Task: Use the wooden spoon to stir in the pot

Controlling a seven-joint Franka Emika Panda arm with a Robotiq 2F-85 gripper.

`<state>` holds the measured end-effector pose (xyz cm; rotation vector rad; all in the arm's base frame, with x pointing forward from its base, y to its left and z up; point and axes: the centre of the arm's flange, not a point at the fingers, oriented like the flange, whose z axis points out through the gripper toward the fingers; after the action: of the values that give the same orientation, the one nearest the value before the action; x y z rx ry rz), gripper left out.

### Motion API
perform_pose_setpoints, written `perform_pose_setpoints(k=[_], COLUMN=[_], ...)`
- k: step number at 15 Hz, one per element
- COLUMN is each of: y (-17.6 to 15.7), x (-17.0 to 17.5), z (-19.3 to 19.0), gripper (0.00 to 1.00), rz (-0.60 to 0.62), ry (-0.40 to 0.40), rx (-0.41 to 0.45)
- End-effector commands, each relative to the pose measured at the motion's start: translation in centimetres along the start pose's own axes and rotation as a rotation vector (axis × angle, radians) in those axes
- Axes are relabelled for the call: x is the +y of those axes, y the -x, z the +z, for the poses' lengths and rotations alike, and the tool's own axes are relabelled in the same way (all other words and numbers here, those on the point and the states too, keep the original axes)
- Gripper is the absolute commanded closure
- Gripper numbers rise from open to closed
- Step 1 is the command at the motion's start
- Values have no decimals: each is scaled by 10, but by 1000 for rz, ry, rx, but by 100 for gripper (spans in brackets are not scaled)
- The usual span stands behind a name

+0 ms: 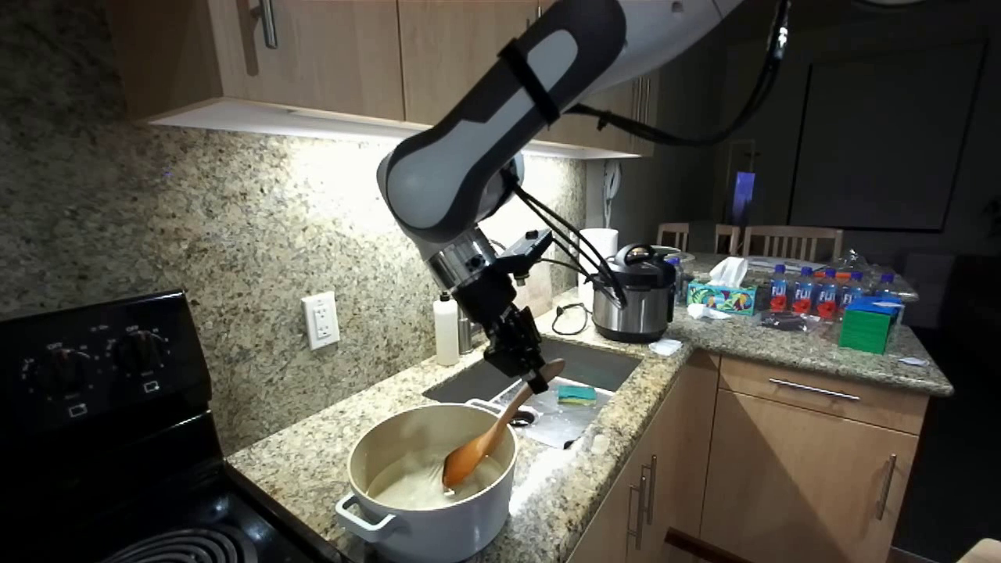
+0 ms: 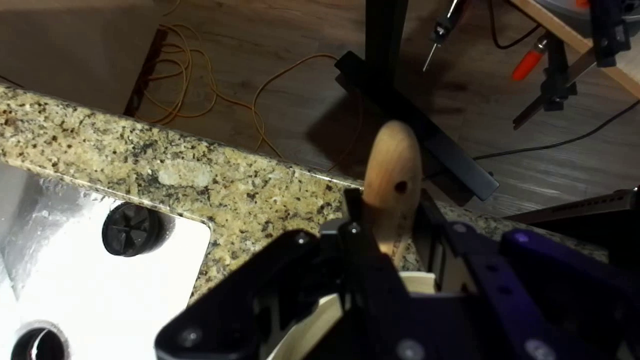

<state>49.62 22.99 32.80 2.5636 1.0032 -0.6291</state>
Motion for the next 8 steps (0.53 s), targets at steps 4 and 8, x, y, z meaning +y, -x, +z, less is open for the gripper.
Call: perform_pose_setpoints(k=[4,8], y=[-49,-64], x=[-8,-16], z=[-4,-2], gripper=[90,90], rz=[-62,-96], ry=[-7,-8], rx=[-40,-35])
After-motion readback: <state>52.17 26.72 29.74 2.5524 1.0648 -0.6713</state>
